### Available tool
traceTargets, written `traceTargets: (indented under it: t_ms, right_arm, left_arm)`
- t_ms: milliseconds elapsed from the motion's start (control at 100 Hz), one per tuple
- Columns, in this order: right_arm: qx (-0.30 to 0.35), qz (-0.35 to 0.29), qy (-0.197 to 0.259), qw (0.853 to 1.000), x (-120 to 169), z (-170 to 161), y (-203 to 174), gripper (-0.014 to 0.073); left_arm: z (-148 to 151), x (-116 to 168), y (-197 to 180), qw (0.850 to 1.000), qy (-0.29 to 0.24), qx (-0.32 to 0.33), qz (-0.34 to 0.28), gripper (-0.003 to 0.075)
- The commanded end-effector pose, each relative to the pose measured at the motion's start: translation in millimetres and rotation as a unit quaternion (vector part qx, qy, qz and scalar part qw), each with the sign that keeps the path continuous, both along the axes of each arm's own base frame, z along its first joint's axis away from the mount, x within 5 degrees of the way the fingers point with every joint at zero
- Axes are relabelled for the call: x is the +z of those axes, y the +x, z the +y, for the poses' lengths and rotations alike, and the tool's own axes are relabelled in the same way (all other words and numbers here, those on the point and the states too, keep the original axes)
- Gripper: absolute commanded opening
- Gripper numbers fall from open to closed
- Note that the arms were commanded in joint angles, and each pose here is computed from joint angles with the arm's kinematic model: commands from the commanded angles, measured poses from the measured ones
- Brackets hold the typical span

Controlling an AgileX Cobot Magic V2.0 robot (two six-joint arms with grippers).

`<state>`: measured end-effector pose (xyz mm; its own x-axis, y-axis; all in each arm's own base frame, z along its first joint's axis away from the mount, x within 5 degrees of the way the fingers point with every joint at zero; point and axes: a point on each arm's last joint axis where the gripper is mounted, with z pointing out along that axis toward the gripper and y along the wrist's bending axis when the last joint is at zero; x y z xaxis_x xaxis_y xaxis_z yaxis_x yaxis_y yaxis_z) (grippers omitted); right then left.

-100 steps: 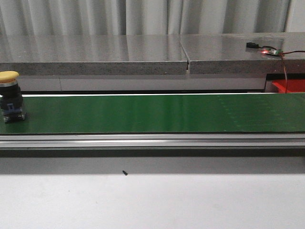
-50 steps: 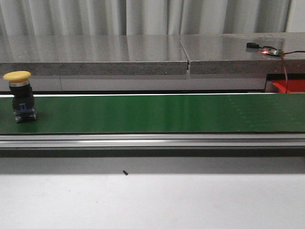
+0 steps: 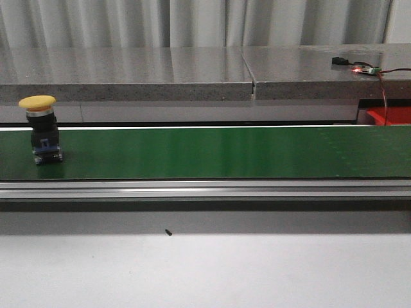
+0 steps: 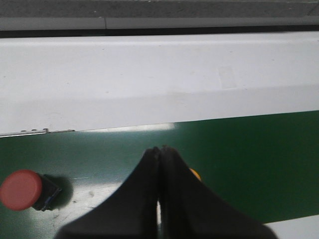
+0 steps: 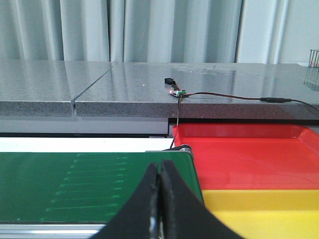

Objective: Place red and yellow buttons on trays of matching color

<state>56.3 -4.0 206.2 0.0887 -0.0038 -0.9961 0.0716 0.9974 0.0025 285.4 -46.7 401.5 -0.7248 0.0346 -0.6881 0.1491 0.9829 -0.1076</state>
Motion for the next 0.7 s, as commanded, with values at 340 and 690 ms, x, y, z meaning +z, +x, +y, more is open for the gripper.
traceTargets:
  t_ms: [340, 690]
  right_arm:
    - [0.002, -0.054, -0.012, 0.998, 13, 1, -4, -0.0066]
    - [0.002, -0.055, -0.012, 0.998, 13, 1, -4, -0.0066]
  left_arm:
    - [2, 0, -75, 0.996, -0.039, -0.006, -0.085, -0.0018]
    - [14, -42, -145, 0.995, -0.039, -0.003, -0.096, -0.0018]
